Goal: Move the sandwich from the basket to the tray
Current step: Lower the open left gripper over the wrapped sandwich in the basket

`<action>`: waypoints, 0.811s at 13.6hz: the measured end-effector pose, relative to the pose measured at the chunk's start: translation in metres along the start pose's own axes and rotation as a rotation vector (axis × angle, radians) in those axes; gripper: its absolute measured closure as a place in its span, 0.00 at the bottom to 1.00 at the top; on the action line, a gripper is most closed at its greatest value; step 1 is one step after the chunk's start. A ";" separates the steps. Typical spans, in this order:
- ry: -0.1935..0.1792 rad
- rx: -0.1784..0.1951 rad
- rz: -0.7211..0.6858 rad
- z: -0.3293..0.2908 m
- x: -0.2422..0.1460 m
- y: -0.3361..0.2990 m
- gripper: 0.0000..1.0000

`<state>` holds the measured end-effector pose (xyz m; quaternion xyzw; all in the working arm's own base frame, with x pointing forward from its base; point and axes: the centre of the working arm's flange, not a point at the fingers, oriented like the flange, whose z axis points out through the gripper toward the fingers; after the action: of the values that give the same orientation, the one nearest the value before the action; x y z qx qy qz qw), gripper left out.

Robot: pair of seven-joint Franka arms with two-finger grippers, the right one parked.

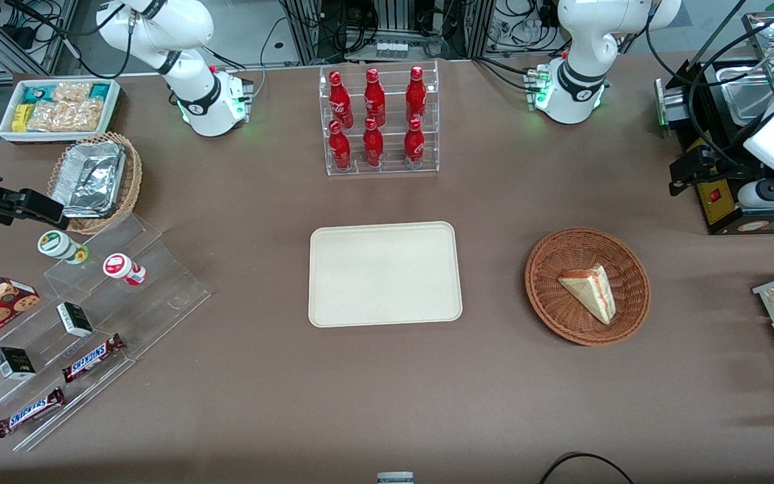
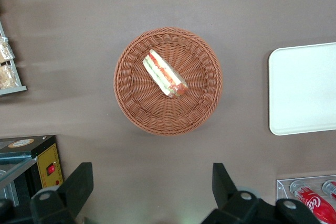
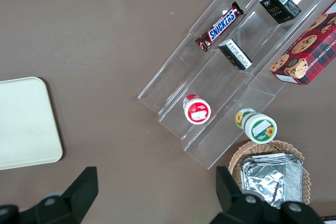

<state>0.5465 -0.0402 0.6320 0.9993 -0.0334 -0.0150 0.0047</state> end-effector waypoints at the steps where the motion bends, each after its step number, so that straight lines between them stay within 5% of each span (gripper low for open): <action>1: 0.000 0.000 0.000 0.000 0.000 0.000 0.00; 6: -0.025 0.000 -0.021 0.013 0.005 -0.003 0.00; 11: -0.038 0.008 -0.137 0.091 0.033 -0.004 0.00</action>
<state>0.5767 -0.0387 0.5405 0.9988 0.0347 -0.0339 -0.0009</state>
